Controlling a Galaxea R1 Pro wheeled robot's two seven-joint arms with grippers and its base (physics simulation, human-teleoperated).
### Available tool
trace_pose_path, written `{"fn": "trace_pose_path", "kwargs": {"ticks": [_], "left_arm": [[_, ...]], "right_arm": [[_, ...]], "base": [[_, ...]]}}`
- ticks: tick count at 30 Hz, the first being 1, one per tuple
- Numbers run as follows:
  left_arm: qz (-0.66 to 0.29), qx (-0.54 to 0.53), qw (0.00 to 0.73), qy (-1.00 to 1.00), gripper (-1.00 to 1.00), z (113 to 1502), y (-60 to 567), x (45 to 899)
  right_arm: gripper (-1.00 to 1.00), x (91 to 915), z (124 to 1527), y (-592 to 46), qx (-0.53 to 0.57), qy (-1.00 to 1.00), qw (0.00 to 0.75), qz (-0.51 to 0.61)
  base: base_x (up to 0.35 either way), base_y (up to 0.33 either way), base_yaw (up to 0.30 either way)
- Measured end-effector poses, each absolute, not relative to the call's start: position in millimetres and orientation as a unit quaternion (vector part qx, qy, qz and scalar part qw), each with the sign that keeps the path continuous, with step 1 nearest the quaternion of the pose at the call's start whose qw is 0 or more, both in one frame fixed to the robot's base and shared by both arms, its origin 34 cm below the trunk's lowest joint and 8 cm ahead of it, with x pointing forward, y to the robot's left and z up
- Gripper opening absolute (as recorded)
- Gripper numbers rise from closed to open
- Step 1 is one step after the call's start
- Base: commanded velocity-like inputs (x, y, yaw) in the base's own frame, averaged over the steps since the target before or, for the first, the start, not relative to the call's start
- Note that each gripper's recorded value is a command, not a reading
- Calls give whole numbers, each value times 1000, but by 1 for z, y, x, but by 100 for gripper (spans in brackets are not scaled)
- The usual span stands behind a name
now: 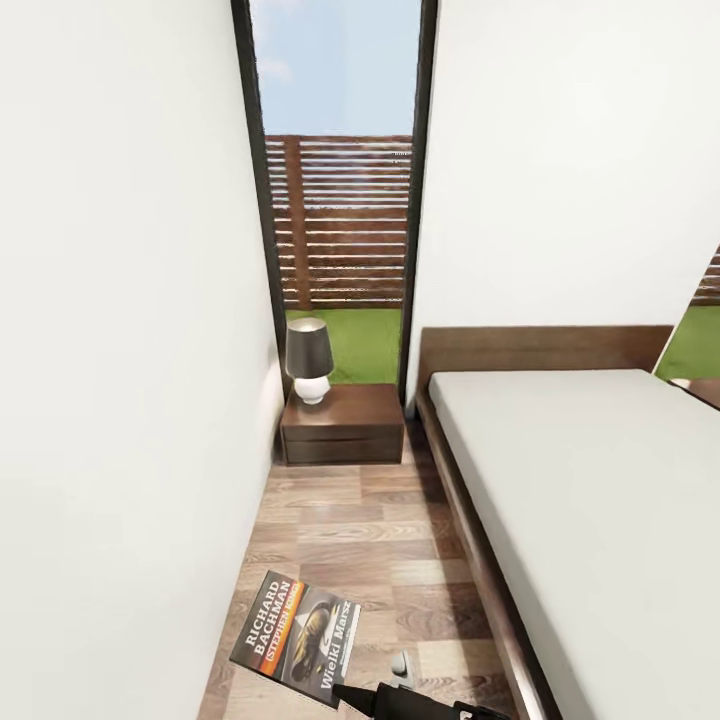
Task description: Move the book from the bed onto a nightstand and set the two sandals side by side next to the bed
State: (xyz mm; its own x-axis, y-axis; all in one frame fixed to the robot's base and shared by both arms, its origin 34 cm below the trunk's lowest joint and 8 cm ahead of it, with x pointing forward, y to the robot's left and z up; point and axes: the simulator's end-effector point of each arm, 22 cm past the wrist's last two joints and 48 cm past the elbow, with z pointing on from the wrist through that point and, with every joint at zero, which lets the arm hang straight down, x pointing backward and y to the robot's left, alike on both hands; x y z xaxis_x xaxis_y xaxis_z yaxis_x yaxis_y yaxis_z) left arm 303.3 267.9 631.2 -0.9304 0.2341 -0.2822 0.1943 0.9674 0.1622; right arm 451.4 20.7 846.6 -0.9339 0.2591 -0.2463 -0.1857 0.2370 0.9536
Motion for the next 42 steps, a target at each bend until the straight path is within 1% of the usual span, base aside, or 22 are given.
{"fn": "trace_pose_path", "kwargs": {"ticks": [10,26,42], "left_arm": [[66,109,150,980,100,631,268,303],[66,109,150,980,100,631,268,303],[66,111,150,980,100,631,268,303]], "right_arm": [[-100,451,847,22,23,765,180,617],[-100,451,846,22,22,766,180,617],[-100,451,846,22,22,766,180,617]], "base": [[321,67,1],[333,118,0],[336,18,0]]}}
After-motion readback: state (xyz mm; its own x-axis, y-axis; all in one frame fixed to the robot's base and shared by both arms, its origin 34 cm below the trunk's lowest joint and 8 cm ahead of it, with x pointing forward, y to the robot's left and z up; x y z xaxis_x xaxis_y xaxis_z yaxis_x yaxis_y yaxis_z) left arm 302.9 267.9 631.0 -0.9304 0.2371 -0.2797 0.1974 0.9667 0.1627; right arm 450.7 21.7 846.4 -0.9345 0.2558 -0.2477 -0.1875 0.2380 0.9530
